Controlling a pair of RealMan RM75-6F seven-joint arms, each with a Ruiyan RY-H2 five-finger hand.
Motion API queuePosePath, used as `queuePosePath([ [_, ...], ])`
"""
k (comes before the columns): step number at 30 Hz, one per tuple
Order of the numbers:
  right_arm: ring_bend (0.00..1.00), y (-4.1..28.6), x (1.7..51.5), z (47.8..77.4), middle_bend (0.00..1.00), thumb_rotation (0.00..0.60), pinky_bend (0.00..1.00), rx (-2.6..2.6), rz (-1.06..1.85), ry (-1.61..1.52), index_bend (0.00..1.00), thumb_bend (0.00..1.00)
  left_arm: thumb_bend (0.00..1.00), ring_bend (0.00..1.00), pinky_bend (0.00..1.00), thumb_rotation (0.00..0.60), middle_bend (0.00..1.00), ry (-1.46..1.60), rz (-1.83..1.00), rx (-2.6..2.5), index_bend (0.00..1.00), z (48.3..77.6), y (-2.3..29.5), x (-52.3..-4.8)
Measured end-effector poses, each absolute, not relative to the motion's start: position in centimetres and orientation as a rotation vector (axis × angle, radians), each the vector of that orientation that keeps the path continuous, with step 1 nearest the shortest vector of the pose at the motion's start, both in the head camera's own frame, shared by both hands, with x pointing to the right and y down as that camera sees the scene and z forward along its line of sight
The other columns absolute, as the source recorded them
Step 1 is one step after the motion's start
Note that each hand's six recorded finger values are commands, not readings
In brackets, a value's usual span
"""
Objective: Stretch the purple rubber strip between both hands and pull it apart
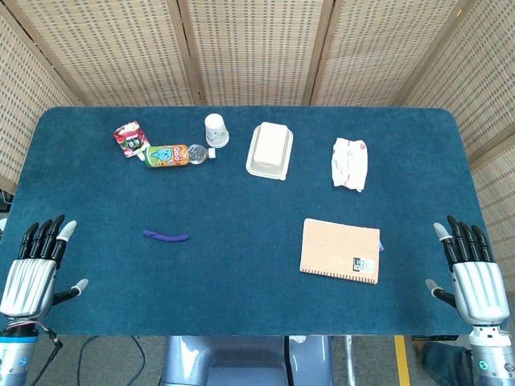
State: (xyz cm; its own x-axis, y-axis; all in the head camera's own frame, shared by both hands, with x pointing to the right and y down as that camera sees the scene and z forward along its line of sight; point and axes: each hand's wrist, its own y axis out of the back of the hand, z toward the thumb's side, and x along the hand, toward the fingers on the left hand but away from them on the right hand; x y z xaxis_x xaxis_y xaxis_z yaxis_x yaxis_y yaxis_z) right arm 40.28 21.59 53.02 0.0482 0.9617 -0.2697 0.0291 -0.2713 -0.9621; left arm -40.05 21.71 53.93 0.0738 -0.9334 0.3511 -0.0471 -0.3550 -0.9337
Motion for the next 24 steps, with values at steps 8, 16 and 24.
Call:
queuePosePath([
  [8, 0.00, 21.6, 40.3, 53.2, 0.00, 0.600, 0.00, -1.464, 1.362, -1.062, 0.02, 0.00, 0.00, 0.00, 0.00, 0.600, 0.00, 0.997, -1.395, -1.582, 0.00, 54.8, 21.4, -39.8],
  [16, 0.00, 21.4, 40.3, 53.6, 0.00, 0.600, 0.00, -1.463, 1.376, -1.051, 0.03, 0.00, 0.02, 0.00, 0.00, 0.600, 0.00, 0.925, -1.375, -1.648, 0.25, 58.8, 17.8, -38.7],
  [24, 0.00, 21.2, 40.7, 54.3, 0.00, 0.600, 0.00, -1.454, 1.411, -1.045, 0.03, 0.00, 0.21, 0.00, 0.00, 0.600, 0.00, 0.750, -1.419, -1.709, 0.39, 64.4, 13.1, -36.6],
])
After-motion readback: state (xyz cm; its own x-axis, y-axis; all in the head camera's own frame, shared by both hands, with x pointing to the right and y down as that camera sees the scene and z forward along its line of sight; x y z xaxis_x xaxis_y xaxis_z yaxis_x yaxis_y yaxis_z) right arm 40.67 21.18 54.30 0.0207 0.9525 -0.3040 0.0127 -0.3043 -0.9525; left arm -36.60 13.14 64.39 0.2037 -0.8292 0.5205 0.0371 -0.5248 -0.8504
